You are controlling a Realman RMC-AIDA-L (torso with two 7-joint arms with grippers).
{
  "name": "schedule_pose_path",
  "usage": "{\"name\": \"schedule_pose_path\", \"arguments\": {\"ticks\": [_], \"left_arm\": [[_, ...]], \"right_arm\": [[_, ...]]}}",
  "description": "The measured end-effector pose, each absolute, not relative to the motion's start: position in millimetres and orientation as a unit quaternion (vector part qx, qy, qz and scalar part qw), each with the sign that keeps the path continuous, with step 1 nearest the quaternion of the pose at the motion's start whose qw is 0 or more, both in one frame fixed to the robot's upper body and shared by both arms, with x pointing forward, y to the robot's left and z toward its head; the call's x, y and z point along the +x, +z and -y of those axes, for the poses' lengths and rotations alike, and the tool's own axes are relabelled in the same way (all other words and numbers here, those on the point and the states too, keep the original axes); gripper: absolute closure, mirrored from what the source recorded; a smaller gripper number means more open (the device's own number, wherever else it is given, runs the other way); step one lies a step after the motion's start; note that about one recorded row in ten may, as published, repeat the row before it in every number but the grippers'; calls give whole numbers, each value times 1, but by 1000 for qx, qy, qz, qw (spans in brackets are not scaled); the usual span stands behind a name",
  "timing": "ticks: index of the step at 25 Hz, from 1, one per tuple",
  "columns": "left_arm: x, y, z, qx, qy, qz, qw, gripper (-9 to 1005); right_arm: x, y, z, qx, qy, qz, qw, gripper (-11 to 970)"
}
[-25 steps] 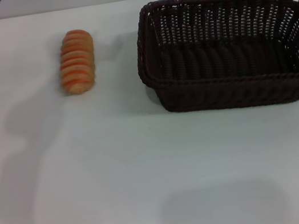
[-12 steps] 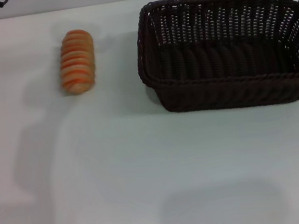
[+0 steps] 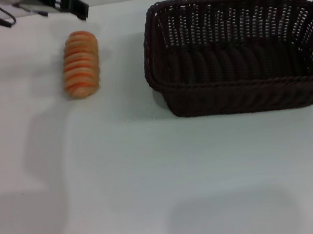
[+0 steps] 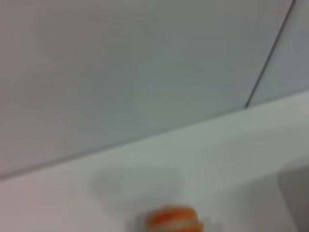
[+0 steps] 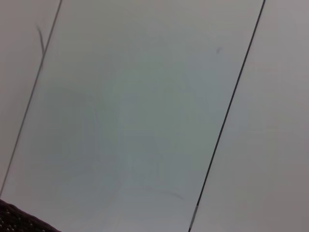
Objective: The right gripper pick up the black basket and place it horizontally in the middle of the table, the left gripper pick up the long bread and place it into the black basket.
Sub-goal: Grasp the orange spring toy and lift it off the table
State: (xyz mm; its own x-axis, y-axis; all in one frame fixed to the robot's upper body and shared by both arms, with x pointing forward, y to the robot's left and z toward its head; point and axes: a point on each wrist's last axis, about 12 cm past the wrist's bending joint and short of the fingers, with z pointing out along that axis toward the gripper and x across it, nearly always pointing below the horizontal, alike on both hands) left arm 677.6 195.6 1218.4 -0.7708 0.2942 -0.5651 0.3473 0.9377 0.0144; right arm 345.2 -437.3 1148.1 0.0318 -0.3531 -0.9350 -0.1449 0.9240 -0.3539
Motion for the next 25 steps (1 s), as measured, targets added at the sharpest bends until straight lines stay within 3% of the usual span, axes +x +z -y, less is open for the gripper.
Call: {"name": "schedule_pose_path", "arguments": {"ticks": [14,25], "left_arm": [[675,1169,-196,168,-38,-955,240,220],[674,1150,-193,164,-40,-958,233,239]], "right_arm": [[350,1152,431,-193,-57,-680,705,683],[357,1154,428,-202,-50,-674,709,683]]}}
